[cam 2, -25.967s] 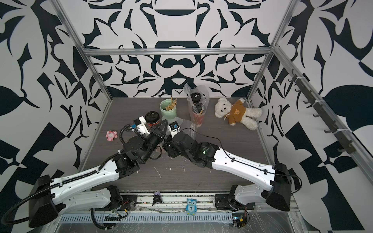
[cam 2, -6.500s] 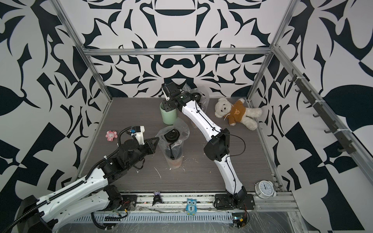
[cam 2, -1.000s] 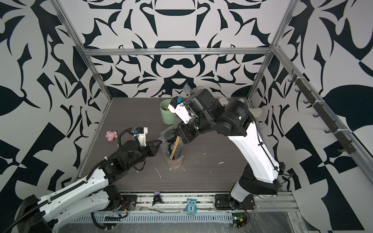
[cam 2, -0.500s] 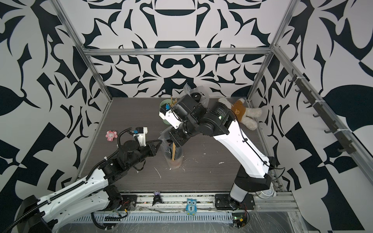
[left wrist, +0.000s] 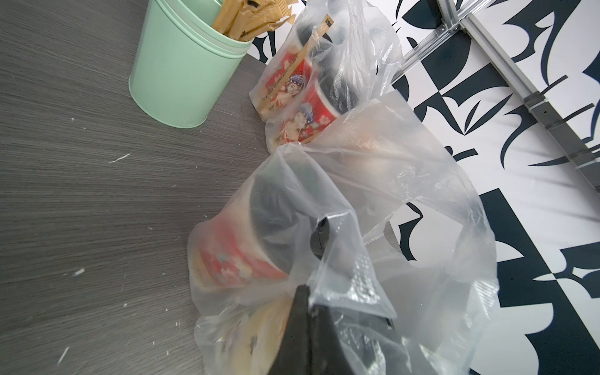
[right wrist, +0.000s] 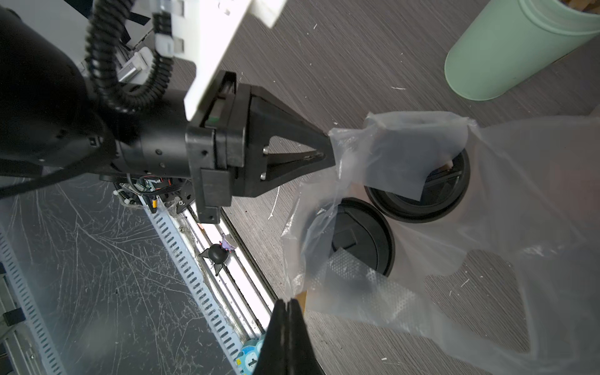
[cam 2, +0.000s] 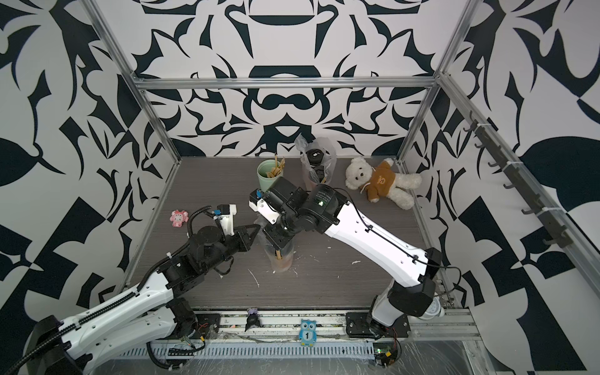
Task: Pack milk tea into plastic carrier bags
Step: Place the straw in the plastic carrier bag.
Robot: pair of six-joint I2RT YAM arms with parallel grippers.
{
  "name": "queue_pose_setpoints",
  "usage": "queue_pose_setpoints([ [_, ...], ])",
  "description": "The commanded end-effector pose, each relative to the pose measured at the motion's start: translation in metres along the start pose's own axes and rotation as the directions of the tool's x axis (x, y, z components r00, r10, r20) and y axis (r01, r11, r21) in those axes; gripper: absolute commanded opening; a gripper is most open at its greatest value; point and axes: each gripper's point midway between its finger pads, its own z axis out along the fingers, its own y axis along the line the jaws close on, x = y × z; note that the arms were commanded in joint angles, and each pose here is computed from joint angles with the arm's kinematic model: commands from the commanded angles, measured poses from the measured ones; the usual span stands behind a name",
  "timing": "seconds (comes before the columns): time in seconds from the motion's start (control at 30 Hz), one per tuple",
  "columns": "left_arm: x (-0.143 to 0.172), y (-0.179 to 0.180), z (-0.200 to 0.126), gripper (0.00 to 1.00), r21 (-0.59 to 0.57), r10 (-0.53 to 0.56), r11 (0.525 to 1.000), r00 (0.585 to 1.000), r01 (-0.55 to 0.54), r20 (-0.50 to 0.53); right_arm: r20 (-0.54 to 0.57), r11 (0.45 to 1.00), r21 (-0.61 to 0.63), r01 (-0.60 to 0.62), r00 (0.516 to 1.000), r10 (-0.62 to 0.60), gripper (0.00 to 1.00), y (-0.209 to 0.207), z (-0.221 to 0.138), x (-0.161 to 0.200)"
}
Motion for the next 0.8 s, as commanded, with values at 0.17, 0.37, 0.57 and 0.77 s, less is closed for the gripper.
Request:
queue_pose_setpoints([
  [0.17, -0.005, -0.005, -0.002, 0.0, 0.003, -0.006, 1.0, 1.0, 0.006, 0.01, 0.139, 0.998, -0.057, -0.005, 0.99, 0.012, 0.0, 0.009, 0.001, -0.01],
  [0.37, -0.005, -0.006, -0.001, 0.0, 0.002, -0.008, 1.0, 1.0, 0.008, 0.005, 0.096, 0.995, -0.096, -0.029, 0.995, 0.038, 0.0, 0.014, 0.019, 0.002],
  [0.57, -0.003, -0.004, 0.0, 0.0, -0.002, -0.01, 1.0, 1.0, 0.01, 0.0, 0.049, 0.994, -0.098, -0.053, 0.997, 0.058, 0.0, 0.014, 0.029, 0.016],
  [0.77, -0.004, -0.007, 0.001, 0.0, 0.004, -0.01, 1.0, 1.0, 0.011, -0.005, 0.001, 0.993, -0.093, -0.079, 0.997, 0.08, 0.0, 0.011, 0.04, 0.029],
])
